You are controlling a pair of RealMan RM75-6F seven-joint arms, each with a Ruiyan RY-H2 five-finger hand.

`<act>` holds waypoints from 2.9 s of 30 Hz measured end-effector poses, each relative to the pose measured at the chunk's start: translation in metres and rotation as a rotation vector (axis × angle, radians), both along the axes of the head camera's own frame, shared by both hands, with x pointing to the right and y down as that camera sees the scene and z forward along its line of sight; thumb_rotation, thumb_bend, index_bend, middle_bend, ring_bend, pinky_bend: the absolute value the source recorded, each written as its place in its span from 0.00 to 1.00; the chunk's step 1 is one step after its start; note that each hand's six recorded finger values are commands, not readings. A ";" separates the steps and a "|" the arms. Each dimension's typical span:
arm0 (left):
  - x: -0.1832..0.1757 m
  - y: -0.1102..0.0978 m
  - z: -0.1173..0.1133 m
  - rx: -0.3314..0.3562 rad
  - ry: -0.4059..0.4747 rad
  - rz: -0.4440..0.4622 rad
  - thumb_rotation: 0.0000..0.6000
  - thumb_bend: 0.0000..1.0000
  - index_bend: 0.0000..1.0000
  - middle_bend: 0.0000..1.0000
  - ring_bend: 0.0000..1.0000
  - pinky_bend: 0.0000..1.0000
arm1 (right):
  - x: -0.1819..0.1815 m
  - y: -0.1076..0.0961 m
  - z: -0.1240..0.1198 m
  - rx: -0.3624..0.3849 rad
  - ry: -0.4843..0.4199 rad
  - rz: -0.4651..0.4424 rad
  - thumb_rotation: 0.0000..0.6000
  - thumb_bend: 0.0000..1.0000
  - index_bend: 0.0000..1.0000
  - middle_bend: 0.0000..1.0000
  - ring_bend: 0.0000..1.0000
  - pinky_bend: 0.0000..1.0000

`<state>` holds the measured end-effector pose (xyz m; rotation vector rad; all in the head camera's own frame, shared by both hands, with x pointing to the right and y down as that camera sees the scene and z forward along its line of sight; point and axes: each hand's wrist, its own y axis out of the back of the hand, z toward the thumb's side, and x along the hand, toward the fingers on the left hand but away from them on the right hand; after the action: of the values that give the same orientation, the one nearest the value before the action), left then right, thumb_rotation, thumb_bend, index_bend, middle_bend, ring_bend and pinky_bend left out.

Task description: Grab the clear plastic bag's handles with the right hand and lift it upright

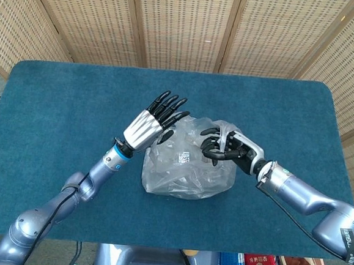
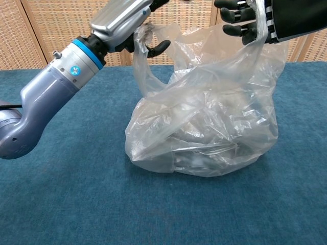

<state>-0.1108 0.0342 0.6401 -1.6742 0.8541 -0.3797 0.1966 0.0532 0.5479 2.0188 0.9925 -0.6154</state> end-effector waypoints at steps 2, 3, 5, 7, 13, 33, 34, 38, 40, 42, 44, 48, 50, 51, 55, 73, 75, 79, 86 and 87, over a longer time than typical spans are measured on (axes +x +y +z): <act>0.005 0.000 -0.001 0.001 0.005 0.006 1.00 0.43 0.32 0.00 0.00 0.00 | 0.000 0.001 -0.002 0.003 0.000 -0.005 1.00 0.00 0.34 0.50 0.42 0.62; 0.005 0.000 -0.002 0.003 0.008 0.007 1.00 0.43 0.32 0.00 0.00 0.00 | 0.000 0.001 -0.003 0.005 0.000 -0.006 1.00 0.00 0.34 0.50 0.42 0.62; 0.007 0.001 -0.005 0.009 0.022 0.002 1.00 0.43 0.32 0.00 0.00 0.00 | 0.000 0.000 -0.004 0.007 0.002 -0.009 1.00 0.00 0.34 0.50 0.42 0.62; 0.008 -0.001 -0.007 0.011 0.039 -0.010 1.00 0.44 0.33 0.00 0.00 0.00 | 0.000 0.001 -0.004 0.007 0.001 -0.010 1.00 0.00 0.34 0.50 0.42 0.62; 0.009 -0.012 -0.015 -0.018 0.111 -0.074 1.00 0.44 0.40 0.00 0.00 0.00 | 0.001 0.004 -0.002 0.002 0.004 -0.014 1.00 0.00 0.34 0.50 0.42 0.62; 0.000 -0.033 -0.063 0.018 0.281 -0.111 1.00 0.42 0.36 0.00 0.00 0.00 | -0.014 -0.004 -0.005 0.018 -0.055 0.006 1.00 0.00 0.34 0.50 0.40 0.52; -0.001 -0.035 -0.067 0.028 0.281 -0.109 1.00 0.42 0.36 0.00 0.00 0.00 | -0.016 -0.004 -0.006 0.021 -0.066 0.011 1.00 0.00 0.34 0.50 0.39 0.51; 0.000 -0.037 -0.079 0.046 0.286 -0.096 1.00 0.41 0.34 0.00 0.00 0.00 | -0.022 -0.006 -0.007 0.038 -0.102 0.029 1.00 0.00 0.36 0.50 0.39 0.49; 0.001 -0.037 -0.087 0.058 0.287 -0.088 1.00 0.41 0.34 0.00 0.00 0.00 | -0.024 -0.006 -0.008 0.052 -0.117 0.031 1.00 0.00 0.36 0.50 0.39 0.47; 0.002 -0.038 -0.094 0.073 0.282 -0.080 1.00 0.41 0.33 0.00 0.00 0.00 | -0.027 -0.006 -0.009 0.064 -0.133 0.033 1.00 0.00 0.37 0.50 0.38 0.44; 0.004 -0.038 -0.100 0.079 0.277 -0.072 1.00 0.41 0.32 0.00 0.00 0.00 | -0.031 -0.004 -0.010 0.079 -0.149 0.031 1.00 0.00 0.37 0.49 0.36 0.39; 0.011 -0.035 -0.110 0.093 0.259 -0.055 1.00 0.41 0.32 0.00 0.00 0.01 | -0.038 0.000 -0.008 0.094 -0.171 0.035 1.00 0.00 0.38 0.48 0.31 0.32; 0.015 -0.035 -0.114 0.105 0.245 -0.051 1.00 0.41 0.32 0.00 0.00 0.01 | -0.041 0.003 -0.008 0.097 -0.182 0.039 1.00 0.00 0.38 0.48 0.28 0.31; 0.016 -0.035 -0.117 0.110 0.237 -0.050 1.00 0.41 0.32 0.00 0.00 0.01 | -0.043 0.004 -0.008 0.099 -0.186 0.040 1.00 0.00 0.38 0.47 0.25 0.30; 0.020 -0.037 -0.119 0.101 0.213 -0.055 1.00 0.41 0.31 0.00 0.00 0.01 | -0.048 0.007 -0.010 0.112 -0.205 0.049 1.00 0.00 0.38 0.40 0.19 0.24; 0.029 -0.040 -0.123 0.103 0.195 -0.062 1.00 0.41 0.31 0.00 0.00 0.02 | -0.059 0.014 -0.007 0.105 -0.221 0.032 1.00 0.04 0.29 0.29 0.09 0.18; 0.030 -0.040 -0.124 0.106 0.194 -0.059 1.00 0.41 0.31 0.00 0.00 0.02 | -0.060 0.015 -0.005 0.102 -0.224 0.030 1.00 0.04 0.29 0.29 0.09 0.17; 0.032 -0.040 -0.123 0.100 0.195 -0.057 1.00 0.41 0.31 0.00 0.00 0.02 | -0.063 0.015 -0.004 0.104 -0.234 0.031 1.00 0.04 0.29 0.29 0.09 0.17; 0.035 -0.040 -0.120 0.093 0.192 -0.057 1.00 0.41 0.30 0.00 0.00 0.02 | -0.067 0.013 -0.002 0.094 -0.249 0.046 1.00 0.06 0.26 0.27 0.09 0.17; 0.036 -0.040 -0.120 0.093 0.190 -0.057 1.00 0.41 0.30 0.00 0.00 0.02 | -0.068 0.013 -0.002 0.092 -0.254 0.051 1.00 0.05 0.25 0.26 0.09 0.17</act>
<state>-0.0752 -0.0060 0.5201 -1.6197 1.0463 -0.2179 0.1285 0.0658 0.5457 2.0837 0.9295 -0.2813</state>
